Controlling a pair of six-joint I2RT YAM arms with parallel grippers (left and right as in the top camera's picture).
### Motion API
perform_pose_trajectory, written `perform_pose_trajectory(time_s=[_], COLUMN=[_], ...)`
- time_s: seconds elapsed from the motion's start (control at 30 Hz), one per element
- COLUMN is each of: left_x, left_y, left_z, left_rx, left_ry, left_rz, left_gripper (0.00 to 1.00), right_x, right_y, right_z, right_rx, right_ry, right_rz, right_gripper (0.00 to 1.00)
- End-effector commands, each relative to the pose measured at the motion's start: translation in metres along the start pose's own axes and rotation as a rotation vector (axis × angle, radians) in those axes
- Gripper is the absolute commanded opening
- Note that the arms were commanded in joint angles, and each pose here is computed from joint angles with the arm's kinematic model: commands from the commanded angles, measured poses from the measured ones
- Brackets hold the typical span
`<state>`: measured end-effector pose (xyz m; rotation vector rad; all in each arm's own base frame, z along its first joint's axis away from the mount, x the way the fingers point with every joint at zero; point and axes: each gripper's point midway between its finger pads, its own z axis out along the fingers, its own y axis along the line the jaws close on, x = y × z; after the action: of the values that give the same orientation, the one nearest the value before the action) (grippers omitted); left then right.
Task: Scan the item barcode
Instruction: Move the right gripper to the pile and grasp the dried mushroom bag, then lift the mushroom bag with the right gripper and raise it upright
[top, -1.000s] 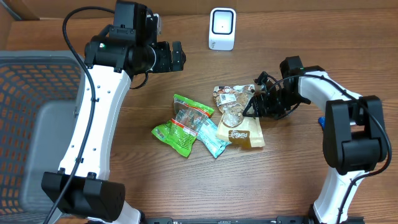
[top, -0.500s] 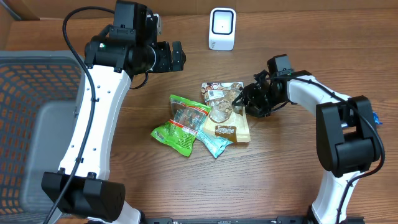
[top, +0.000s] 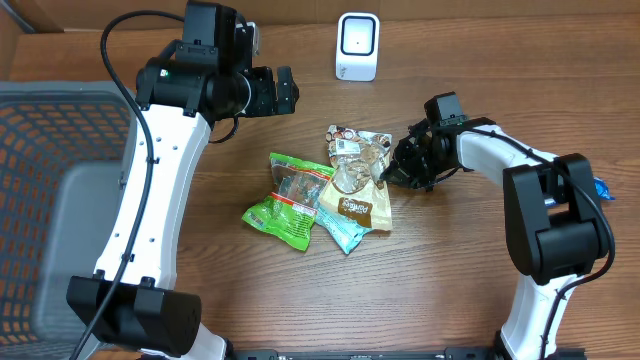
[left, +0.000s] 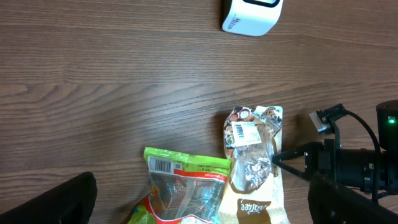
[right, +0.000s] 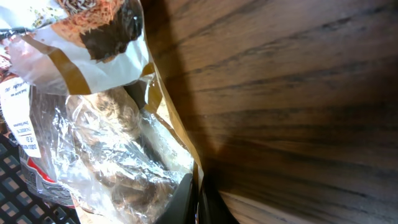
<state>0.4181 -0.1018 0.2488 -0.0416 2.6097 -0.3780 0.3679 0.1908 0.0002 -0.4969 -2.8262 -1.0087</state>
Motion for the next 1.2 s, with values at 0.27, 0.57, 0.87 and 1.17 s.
perform_pose_trajectory(time_s=[0.27,0.57,0.87,1.17], left_x=[-0.005,-0.005,-0.005,-0.005], left_y=[-0.002,-0.002,-0.002,-0.002], left_z=[-0.005,-0.005,-0.005,-0.005], left_rx=[0.000,0.000,0.000,0.000], left_ry=[-0.021,-0.021,-0.021,-0.021], left_rz=[0.031,0.031,0.031,0.031], left_gripper=[1.00,1.00,1.00,1.00], right_x=[-0.017,-0.026,-0.033,-0.027], right_y=[-0.021,-0.016,-0.025,-0.044], right_z=[-0.089,-0.094,-0.068,-0.038], right_rx=[0.317,0.336,0.302,0.281], right_ry=[-0.298,-0.335,-0.301,-0.190], right_rz=[-0.130,-0.232,-0.160,-0.097], right_gripper=[0.04,0.95,0.97,0.91])
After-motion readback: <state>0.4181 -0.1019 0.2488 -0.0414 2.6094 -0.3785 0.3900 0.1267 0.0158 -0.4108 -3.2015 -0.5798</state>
